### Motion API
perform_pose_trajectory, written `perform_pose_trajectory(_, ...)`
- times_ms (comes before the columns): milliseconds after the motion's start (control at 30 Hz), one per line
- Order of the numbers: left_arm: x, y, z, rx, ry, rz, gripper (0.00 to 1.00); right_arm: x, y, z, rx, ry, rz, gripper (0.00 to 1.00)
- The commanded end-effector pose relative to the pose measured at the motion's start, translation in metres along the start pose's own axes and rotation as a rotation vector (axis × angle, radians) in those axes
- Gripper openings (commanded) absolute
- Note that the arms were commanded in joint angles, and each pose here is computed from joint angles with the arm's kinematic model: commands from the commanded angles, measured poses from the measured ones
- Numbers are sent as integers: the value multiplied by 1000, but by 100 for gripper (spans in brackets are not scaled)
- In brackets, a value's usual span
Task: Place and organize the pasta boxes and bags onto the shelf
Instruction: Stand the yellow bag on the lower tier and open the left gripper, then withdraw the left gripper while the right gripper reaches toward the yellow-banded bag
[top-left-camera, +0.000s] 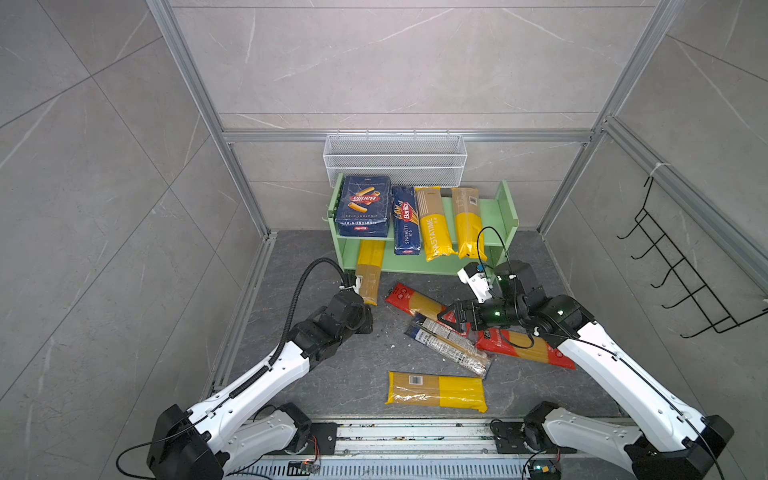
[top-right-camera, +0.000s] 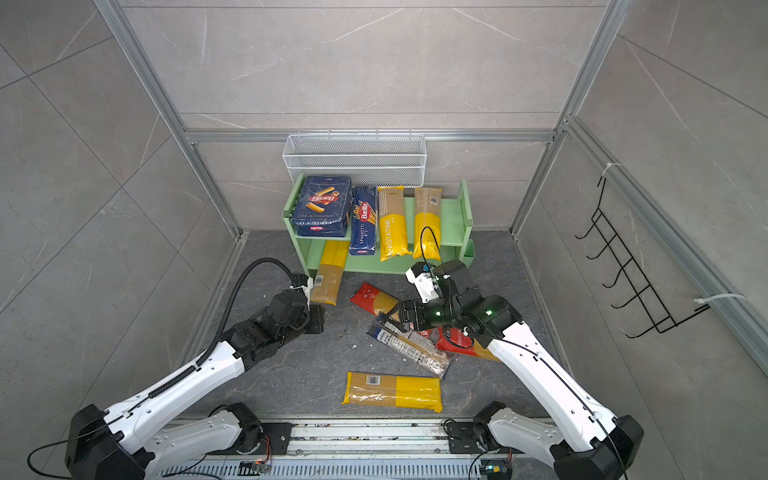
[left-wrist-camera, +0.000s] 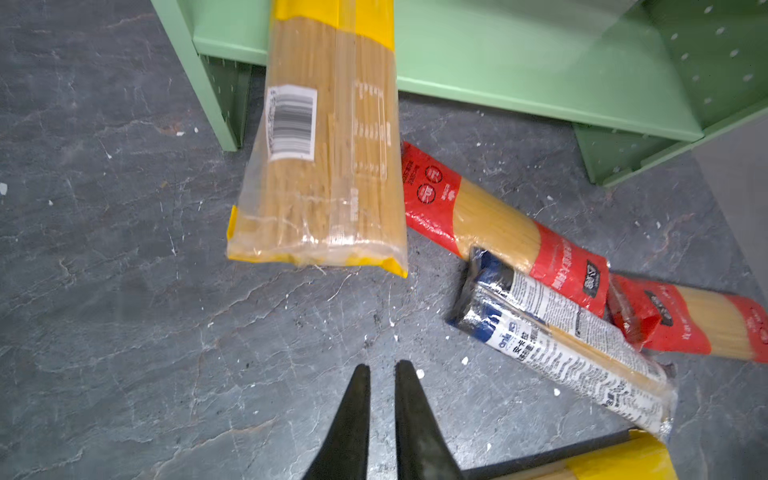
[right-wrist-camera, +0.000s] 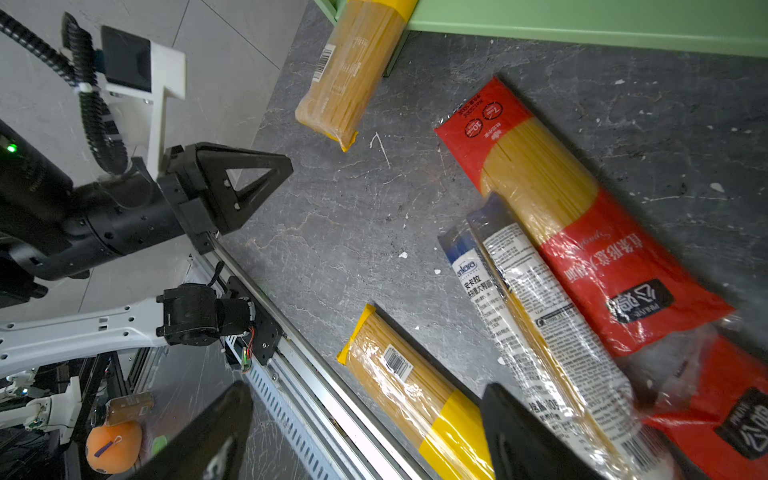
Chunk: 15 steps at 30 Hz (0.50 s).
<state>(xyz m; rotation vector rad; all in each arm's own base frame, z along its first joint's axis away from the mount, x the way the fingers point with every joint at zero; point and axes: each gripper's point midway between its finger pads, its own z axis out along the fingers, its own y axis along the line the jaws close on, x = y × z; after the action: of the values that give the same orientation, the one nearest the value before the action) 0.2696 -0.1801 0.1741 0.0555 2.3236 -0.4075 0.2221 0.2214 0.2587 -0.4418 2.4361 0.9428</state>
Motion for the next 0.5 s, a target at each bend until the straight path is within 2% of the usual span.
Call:
perform_pose_trajectory(0,0,7,6,-39,-21,-32,15,5,0,0,-9,6,6,88)
perform_pose_trajectory(300,-11,1,45,-95,-30,26,13,6,-5,-1,19,10,-21,88)
perform_pose_trajectory(467,-25,2,51,-110,-82,19,12,2,-5,2,22,11,-27,88)
